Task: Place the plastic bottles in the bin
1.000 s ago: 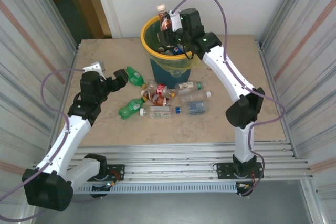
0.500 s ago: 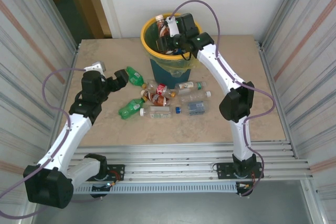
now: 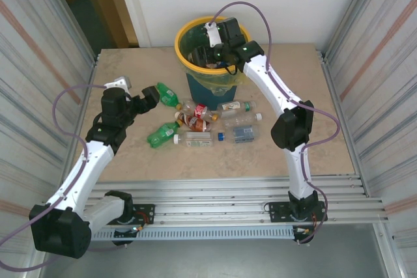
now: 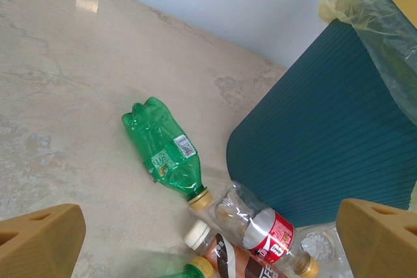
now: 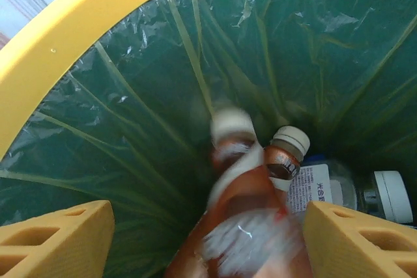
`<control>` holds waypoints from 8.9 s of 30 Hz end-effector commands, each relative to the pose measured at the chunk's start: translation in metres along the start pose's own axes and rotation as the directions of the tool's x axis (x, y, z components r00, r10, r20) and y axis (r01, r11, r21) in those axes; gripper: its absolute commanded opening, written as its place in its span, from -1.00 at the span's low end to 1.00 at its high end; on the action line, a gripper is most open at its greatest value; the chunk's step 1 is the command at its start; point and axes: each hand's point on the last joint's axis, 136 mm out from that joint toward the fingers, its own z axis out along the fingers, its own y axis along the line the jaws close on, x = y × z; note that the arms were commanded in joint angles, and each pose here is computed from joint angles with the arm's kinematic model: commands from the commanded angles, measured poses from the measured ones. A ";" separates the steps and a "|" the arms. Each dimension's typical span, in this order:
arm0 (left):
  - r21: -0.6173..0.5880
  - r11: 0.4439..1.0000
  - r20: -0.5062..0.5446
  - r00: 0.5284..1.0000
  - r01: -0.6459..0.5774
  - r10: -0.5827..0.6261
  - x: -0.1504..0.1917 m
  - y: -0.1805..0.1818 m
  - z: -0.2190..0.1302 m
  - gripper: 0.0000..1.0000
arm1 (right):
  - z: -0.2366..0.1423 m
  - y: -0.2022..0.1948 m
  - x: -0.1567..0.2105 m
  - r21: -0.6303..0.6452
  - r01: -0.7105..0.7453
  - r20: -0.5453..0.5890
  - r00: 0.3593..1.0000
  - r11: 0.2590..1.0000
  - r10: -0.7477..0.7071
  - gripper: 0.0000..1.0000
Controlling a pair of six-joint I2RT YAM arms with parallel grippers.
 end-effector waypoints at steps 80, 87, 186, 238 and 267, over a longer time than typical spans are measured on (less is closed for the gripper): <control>-0.139 0.985 -0.203 0.970 0.104 -0.132 0.054 0.046 0.074 0.97 | -0.280 -0.142 0.229 0.659 -0.449 0.293 0.892 0.604 0.344 0.95; -0.131 0.987 -0.263 0.956 0.094 -0.126 0.062 0.043 0.105 0.97 | -0.267 -0.145 0.238 0.656 -0.458 0.278 0.886 0.600 0.372 0.95; 0.367 0.891 0.220 0.956 -0.266 0.194 -0.139 -0.225 0.028 0.01 | -0.265 -0.145 0.286 0.620 -0.603 0.362 0.787 0.501 0.500 0.95; 0.514 0.762 0.193 0.918 -0.395 0.345 -0.106 -0.298 0.082 0.92 | -0.232 -0.108 0.311 0.584 -0.720 0.351 0.641 0.375 0.683 0.95; -0.064 0.978 0.280 0.937 -0.199 0.209 -0.031 -0.023 -0.033 0.97 | -0.140 -0.041 0.302 0.507 -0.756 0.218 0.578 0.414 0.787 0.95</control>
